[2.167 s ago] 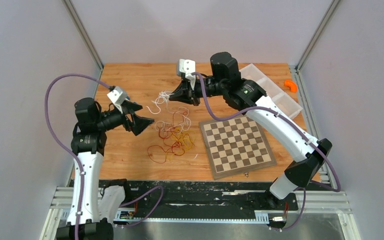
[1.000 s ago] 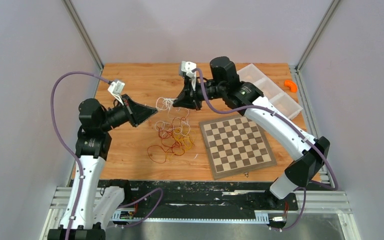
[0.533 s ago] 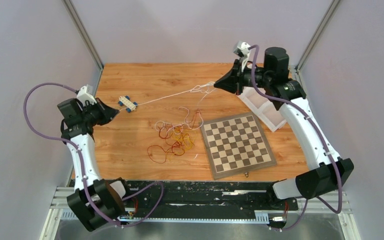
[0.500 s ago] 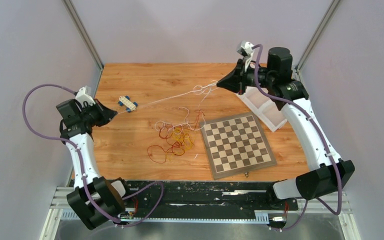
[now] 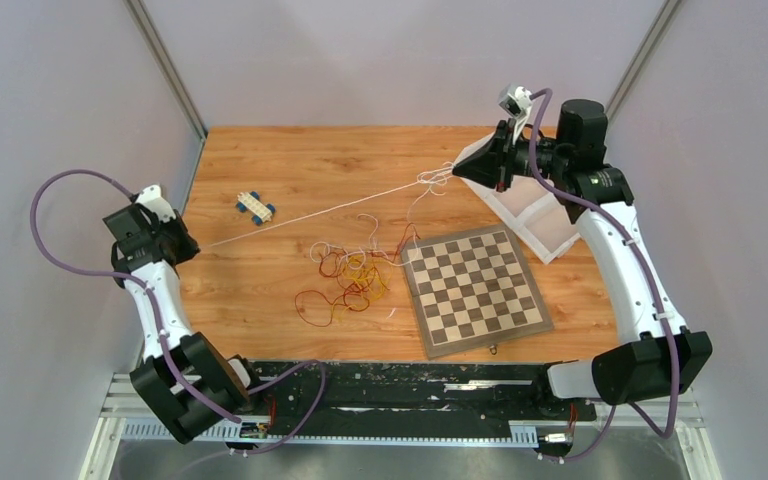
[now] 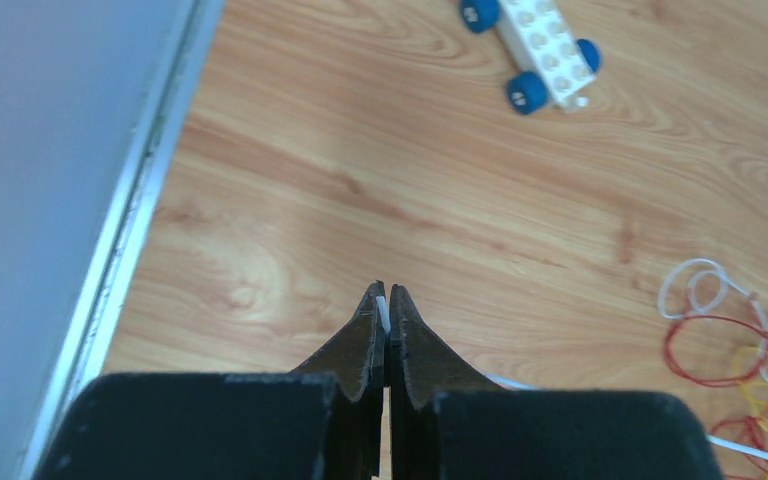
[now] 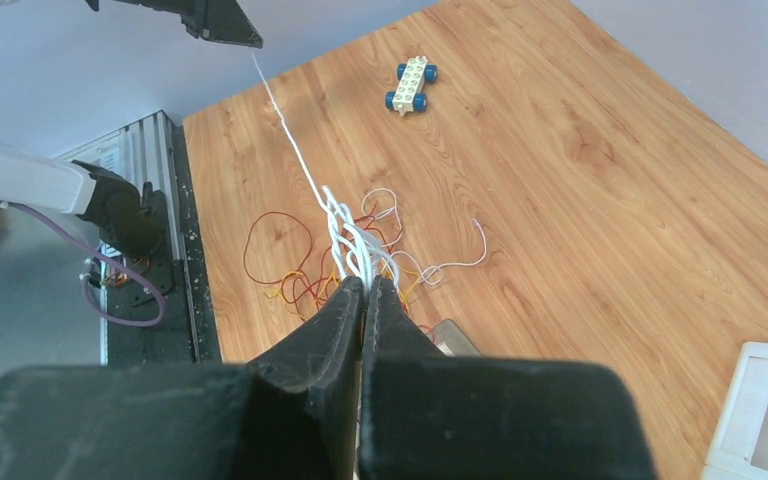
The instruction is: Untangle the cables
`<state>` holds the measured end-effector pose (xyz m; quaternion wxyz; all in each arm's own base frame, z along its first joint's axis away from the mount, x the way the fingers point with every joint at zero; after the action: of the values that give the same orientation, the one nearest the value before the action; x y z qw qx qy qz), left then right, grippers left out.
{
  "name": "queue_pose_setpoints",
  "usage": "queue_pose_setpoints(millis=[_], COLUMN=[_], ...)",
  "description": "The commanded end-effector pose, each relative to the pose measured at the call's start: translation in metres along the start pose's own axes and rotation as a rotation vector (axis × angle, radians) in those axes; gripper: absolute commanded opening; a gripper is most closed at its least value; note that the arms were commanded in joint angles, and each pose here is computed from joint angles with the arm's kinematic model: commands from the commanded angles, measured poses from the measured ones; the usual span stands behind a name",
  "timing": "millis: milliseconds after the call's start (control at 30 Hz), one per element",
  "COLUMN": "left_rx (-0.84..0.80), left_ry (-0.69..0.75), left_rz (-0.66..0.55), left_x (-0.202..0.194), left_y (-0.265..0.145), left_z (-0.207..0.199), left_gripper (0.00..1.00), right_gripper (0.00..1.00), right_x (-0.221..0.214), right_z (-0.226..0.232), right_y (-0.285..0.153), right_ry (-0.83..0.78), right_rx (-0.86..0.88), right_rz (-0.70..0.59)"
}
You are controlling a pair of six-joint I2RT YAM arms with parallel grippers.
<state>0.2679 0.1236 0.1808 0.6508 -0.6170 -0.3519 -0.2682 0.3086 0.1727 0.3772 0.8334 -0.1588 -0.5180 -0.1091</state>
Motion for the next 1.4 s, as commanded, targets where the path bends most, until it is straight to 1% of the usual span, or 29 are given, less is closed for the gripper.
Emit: queue_pose_setpoints(millis=[0, 100, 300, 533, 633, 733, 800, 833, 867, 900, 933, 967, 1000, 1033, 1067, 1100, 1133, 1167, 1200, 1233, 1267, 1300, 1333, 1367], left_rx=[0.279, 0.316, 0.351, 0.349, 0.375, 0.389, 0.382, 0.359, 0.306, 0.253, 0.151, 0.093, 0.023, -0.016, -0.091, -0.11, -0.173, -0.202, -0.27, -0.302, -0.374, -0.433, -0.464, -0.535], left_ry=[0.095, 0.136, 0.186, 0.232, 0.239, 0.238, 0.241, 0.237, 0.247, 0.24, 0.259, 0.262, 0.318, 0.346, 0.383, 0.409, 0.436, 0.456, 0.465, 0.47, 0.478, 0.493, 0.523, 0.549], left_rz=[0.05, 0.081, 0.129, 0.126, 0.138, 0.159, 0.147, 0.141, 0.092, 0.084, 0.001, -0.003, -0.053, -0.082, -0.118, -0.148, -0.158, -0.17, -0.187, -0.203, -0.245, -0.296, -0.344, -0.412], left_x=[-0.007, -0.014, -0.027, -0.029, -0.033, -0.041, -0.041, -0.041, -0.033, -0.033, -0.019, -0.02, -0.008, -0.004, 0.001, 0.005, 0.006, 0.008, 0.011, 0.013, 0.019, 0.026, 0.035, 0.044], left_y=[-0.004, -0.004, -0.003, -0.005, -0.005, -0.006, -0.008, -0.009, -0.011, -0.013, -0.015, -0.017, -0.021, -0.029, -0.029, -0.035, -0.035, -0.038, -0.042, -0.045, -0.052, -0.06, -0.067, -0.08], left_z=[0.066, 0.08, 0.091, 0.093, 0.102, 0.114, 0.116, 0.112, 0.102, 0.092, 0.071, 0.057, 0.034, 0.019, -0.002, -0.013, -0.03, -0.039, -0.053, -0.06, -0.073, -0.085, -0.094, -0.113], left_gripper=[0.0, 0.0, 0.0, 0.0, 0.0, 0.0, 0.0, 0.0, 0.0, 0.0, 0.0, 0.0, 0.0, 0.0, 0.0, 0.0, 0.0, 0.04, 0.23, 0.32, 0.49, 0.59, 0.78, 0.93], right_gripper=[0.0, 0.0, 0.0, 0.0, 0.0, 0.0, 0.0, 0.0, 0.0, 0.0, 0.0, 0.0, 0.0, 0.0, 0.0, 0.0, 0.0, 0.0, 0.0, 0.0, 0.0, 0.0, 0.0, 0.0], right_x=[0.025, 0.032, 0.04, 0.046, 0.062, 0.089, 0.098, 0.099, 0.096, 0.092, 0.088, 0.084, 0.081, 0.08, 0.082, 0.086, 0.092, 0.098, 0.104, 0.111, 0.117, 0.122, 0.124, 0.128], right_z=[0.005, -0.005, -0.015, -0.021, -0.028, -0.04, -0.041, -0.041, -0.04, -0.037, -0.035, -0.032, -0.028, -0.024, -0.018, -0.012, -0.005, 0.003, 0.011, 0.02, 0.028, 0.043, 0.052, 0.066], right_y=[-0.021, -0.032, -0.042, -0.049, -0.06, -0.084, -0.092, -0.093, -0.092, -0.089, -0.085, -0.08, -0.074, -0.069, -0.064, -0.06, -0.056, -0.053, -0.05, -0.047, -0.046, -0.038, -0.033, -0.028], right_ry=[-0.078, -0.073, -0.065, -0.055, -0.054, -0.034, -0.033, -0.029, -0.021, -0.007, 0.005, 0.017, 0.017, 0.013, 0.006, -0.001, -0.004, -0.016, -0.022, -0.028, -0.042, -0.06, -0.067, -0.086], right_rx=[-0.016, -0.041, -0.068, -0.093, -0.125, -0.167, -0.162, -0.156, -0.141, -0.12, -0.1, -0.081, -0.06, -0.044, -0.027, -0.011, 0.007, 0.028, 0.046, 0.067, 0.079, 0.117, 0.142, 0.174], right_rz=[-0.067, -0.086, -0.104, -0.124, -0.161, -0.229, -0.243, -0.242, -0.235, -0.228, -0.221, -0.211, -0.201, -0.197, -0.198, -0.203, -0.21, -0.217, -0.223, -0.228, -0.236, -0.233, -0.233, -0.233])
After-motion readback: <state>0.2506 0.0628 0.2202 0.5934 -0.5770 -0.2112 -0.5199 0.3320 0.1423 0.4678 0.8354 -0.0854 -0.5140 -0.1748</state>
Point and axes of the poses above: each gripper's point midway between its finger pads, its own y axis out along the fingers, its own z axis along the line the jaws close on, x = y × z, the point moved 3 cm from there along -y, back along the fingers, and after that the axes turned 14 degrees about y, right-handed, at the moved point
